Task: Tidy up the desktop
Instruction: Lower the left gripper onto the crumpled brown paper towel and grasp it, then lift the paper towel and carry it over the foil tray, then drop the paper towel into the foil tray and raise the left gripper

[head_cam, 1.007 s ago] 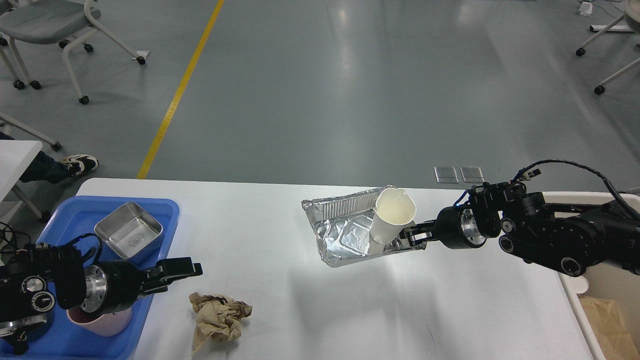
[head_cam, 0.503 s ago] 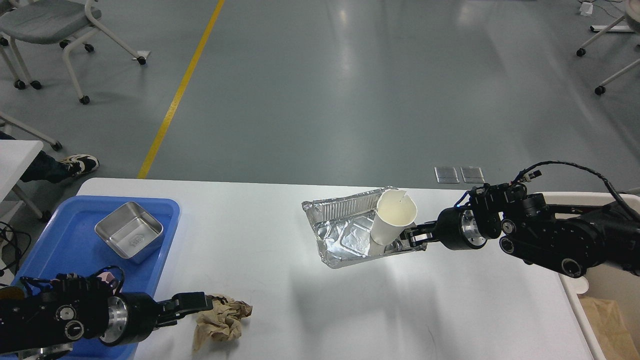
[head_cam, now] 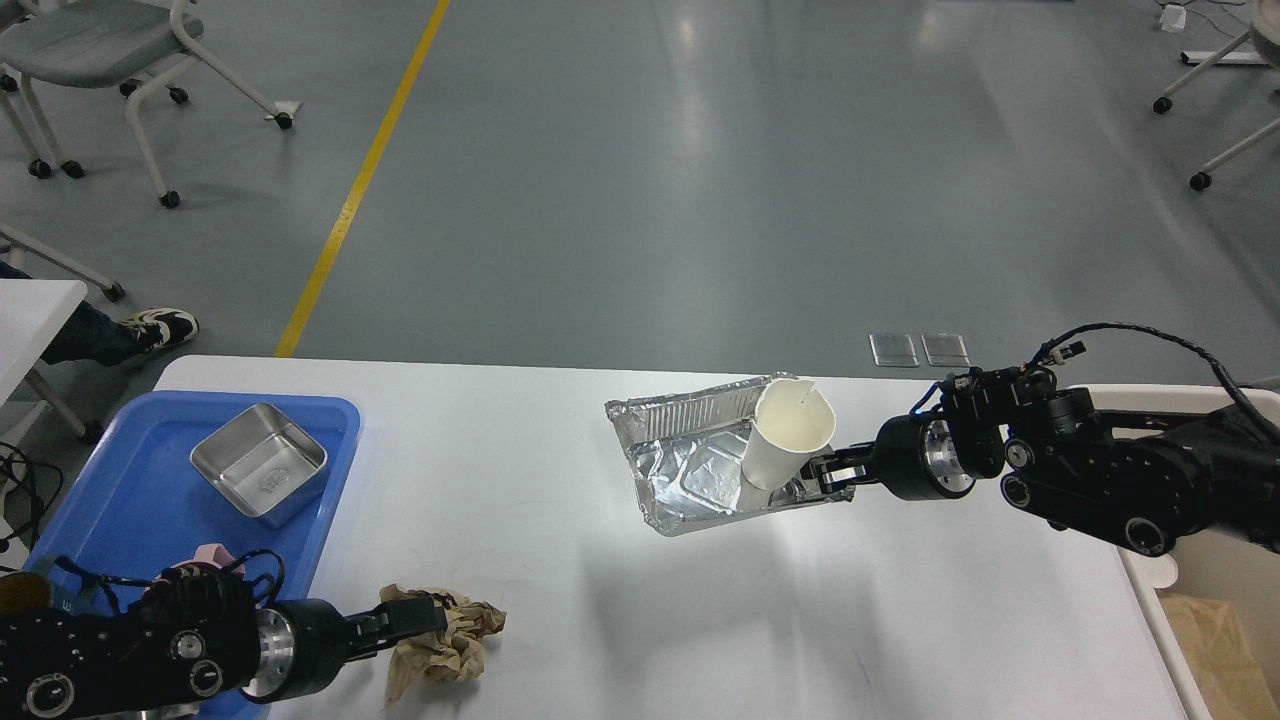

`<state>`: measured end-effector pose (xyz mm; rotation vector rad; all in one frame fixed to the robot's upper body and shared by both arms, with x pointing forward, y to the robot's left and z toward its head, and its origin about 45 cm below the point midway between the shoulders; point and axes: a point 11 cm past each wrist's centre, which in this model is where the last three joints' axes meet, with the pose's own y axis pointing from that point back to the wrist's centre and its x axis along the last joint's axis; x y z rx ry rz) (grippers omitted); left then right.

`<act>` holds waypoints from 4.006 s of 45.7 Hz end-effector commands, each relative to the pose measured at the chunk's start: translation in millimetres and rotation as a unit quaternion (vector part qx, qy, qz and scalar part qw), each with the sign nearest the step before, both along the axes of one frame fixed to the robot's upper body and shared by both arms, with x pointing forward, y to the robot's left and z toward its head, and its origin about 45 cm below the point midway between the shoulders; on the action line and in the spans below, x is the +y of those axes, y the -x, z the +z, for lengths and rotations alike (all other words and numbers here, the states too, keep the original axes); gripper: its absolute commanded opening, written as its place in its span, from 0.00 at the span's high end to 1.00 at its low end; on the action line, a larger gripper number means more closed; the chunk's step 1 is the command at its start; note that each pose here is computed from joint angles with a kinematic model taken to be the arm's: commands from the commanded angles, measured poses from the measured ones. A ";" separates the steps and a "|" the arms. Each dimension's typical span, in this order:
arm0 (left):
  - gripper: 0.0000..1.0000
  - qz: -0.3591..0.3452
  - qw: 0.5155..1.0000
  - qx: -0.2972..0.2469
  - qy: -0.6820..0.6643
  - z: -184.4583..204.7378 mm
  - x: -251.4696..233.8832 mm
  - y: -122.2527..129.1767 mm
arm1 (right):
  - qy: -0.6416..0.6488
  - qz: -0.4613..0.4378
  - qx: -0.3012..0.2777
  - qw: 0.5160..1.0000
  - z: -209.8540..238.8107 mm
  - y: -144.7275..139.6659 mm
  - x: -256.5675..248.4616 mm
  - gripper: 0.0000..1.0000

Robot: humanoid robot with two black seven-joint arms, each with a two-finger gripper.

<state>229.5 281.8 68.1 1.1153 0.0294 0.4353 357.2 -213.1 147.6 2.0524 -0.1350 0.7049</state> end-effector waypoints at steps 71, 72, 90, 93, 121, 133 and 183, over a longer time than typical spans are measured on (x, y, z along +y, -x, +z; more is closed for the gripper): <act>0.98 0.024 0.981 -0.179 0.065 136.5 52.6 -45.5 | 0.003 -0.001 0.000 1.000 -2.9 1.0 -1.8 1.00; 0.98 0.026 0.981 -0.183 0.062 140.2 55.7 -47.2 | 0.003 -0.002 0.001 1.000 -3.5 1.5 -1.9 1.00; 0.97 -0.015 0.966 -0.252 0.052 211.2 37.2 -98.6 | 0.003 -0.002 0.002 1.000 -3.9 2.1 -2.4 1.00; 0.97 -0.035 0.964 -0.257 0.061 214.8 19.4 -105.1 | 0.004 -0.002 0.002 1.000 -4.1 2.3 -3.3 1.00; 0.95 -0.180 0.946 -0.263 0.064 190.5 -116.5 -156.6 | 0.002 -0.001 0.001 1.000 -3.0 1.1 -1.1 1.00; 0.95 -0.233 0.938 -0.248 0.070 174.6 -163.1 -147.9 | 0.001 0.000 0.001 1.000 -3.9 1.4 0.3 1.00; 0.31 -0.283 0.937 -0.195 0.058 131.7 -204.1 -126.5 | 0.000 -0.005 -0.004 1.000 -0.5 -2.5 -2.4 1.00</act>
